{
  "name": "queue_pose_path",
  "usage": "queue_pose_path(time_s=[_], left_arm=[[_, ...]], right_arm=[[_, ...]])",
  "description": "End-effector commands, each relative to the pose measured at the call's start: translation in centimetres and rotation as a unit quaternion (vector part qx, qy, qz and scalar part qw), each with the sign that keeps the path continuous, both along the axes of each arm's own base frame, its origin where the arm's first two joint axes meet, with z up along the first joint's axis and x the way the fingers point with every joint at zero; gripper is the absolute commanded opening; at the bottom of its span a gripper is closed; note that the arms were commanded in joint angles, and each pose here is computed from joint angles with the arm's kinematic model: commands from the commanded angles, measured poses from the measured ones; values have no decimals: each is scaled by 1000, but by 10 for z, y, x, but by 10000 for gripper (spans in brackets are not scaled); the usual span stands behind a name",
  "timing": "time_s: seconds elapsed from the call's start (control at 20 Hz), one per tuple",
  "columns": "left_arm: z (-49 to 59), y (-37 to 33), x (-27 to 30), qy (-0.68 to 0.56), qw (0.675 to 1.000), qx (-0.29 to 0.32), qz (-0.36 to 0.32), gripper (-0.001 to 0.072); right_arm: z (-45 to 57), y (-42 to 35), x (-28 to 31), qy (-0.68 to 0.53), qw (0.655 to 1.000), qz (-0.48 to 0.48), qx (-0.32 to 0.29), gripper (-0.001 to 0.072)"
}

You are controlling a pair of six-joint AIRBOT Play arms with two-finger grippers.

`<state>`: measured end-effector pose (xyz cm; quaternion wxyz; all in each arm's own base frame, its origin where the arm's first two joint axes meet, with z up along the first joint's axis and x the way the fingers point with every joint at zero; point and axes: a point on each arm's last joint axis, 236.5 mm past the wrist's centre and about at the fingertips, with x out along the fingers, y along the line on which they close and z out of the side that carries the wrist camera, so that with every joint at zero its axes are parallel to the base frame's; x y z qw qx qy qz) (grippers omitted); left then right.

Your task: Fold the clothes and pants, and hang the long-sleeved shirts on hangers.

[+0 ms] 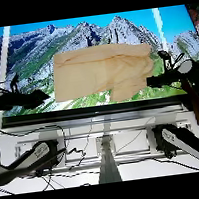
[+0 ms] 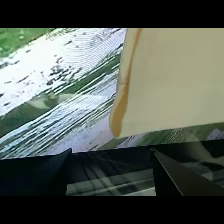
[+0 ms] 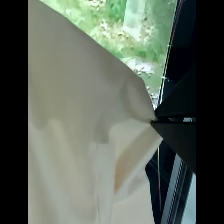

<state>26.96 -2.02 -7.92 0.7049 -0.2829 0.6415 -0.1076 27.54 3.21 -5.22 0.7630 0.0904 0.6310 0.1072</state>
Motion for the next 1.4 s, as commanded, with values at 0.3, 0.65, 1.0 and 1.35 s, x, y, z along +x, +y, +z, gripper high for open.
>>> queue_pose_path(time_s=[0.3, 0.65, 1.0, 1.35], left_arm=[[-55, -65, 8, 28, 998, -47, -11, 335], [-11, -85, -6, -7, 993, -73, -93, 13], [92, -38, 14, -192, 981, 20, -21, 13], [125, -39, 117, -317, 936, -12, 153, 12]], right_arm=[[3, 1, 2, -7, 1000, -2, 2, 13], [22, 3, -15, -11, 1000, 12, -2, 13], [82, 17, -36, -113, 994, -6, 11, 13], [130, -7, 98, -309, 919, -220, 105, 12]])
